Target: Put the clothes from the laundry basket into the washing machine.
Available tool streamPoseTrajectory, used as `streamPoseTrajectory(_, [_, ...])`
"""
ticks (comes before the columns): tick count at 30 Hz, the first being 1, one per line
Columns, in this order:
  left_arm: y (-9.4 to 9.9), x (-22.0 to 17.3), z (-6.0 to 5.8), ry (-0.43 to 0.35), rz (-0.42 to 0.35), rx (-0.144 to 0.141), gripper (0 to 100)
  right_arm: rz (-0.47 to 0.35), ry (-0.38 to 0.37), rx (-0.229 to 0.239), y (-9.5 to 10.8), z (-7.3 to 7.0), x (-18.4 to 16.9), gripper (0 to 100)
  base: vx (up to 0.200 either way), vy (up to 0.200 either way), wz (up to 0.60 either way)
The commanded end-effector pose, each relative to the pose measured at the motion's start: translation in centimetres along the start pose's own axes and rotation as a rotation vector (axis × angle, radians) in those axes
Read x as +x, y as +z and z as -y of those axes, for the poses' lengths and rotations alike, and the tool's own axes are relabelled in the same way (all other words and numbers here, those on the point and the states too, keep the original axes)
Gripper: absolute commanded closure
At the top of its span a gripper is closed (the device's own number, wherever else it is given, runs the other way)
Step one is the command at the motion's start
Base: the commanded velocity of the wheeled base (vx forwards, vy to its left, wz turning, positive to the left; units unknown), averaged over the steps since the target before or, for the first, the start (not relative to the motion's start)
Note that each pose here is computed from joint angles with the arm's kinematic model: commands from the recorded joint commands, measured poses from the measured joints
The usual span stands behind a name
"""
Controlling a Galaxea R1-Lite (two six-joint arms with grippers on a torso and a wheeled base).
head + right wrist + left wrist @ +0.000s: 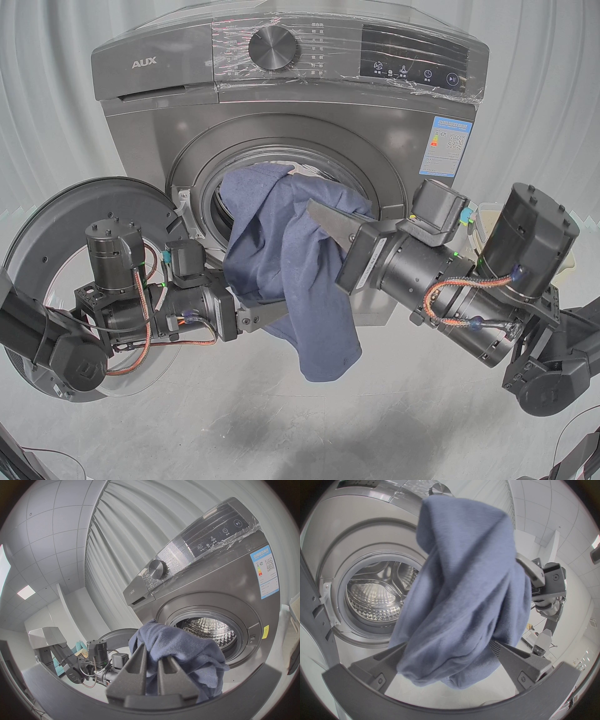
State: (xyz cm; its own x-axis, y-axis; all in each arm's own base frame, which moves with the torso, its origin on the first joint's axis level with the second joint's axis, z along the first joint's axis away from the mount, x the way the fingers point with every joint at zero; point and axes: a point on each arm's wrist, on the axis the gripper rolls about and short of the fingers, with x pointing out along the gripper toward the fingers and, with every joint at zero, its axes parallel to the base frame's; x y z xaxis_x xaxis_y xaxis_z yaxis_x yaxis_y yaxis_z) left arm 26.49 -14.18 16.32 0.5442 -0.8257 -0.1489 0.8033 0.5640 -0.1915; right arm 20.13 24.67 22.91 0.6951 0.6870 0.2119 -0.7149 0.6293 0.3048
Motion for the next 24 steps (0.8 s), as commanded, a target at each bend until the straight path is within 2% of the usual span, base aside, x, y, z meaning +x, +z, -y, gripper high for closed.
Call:
streamPoseTrajectory(1, [0.31,-0.34,1.55,-0.040,0.014,0.016,0,-0.002,-0.010,-0.002,-0.09,0.32,0.14,100,0.000,0.000,0.00])
streamPoseTrajectory(5, [0.24,-0.47,2.31,-0.061,0.011,0.019,0,0.000,-0.014,-0.003,-0.08,0.42,0.19,100,0.000,0.000,0.00])
streamPoseTrajectory(15, [0.22,-0.09,1.93,-0.043,0.018,0.018,0,0.001,-0.023,-0.003,-0.10,0.40,0.13,100,0.000,0.000,0.00])
streamPoseTrajectory(16, [0.17,-0.01,1.83,-0.040,0.017,0.020,100,0.002,-0.023,-0.003,-0.07,0.39,0.15,100,0.000,0.000,0.00])
streamPoseTrajectory(24, [0.03,0.20,1.65,-0.035,0.013,0.022,100,0.000,-0.020,-0.002,-0.15,0.32,0.10,100,0.000,0.000,0.00])
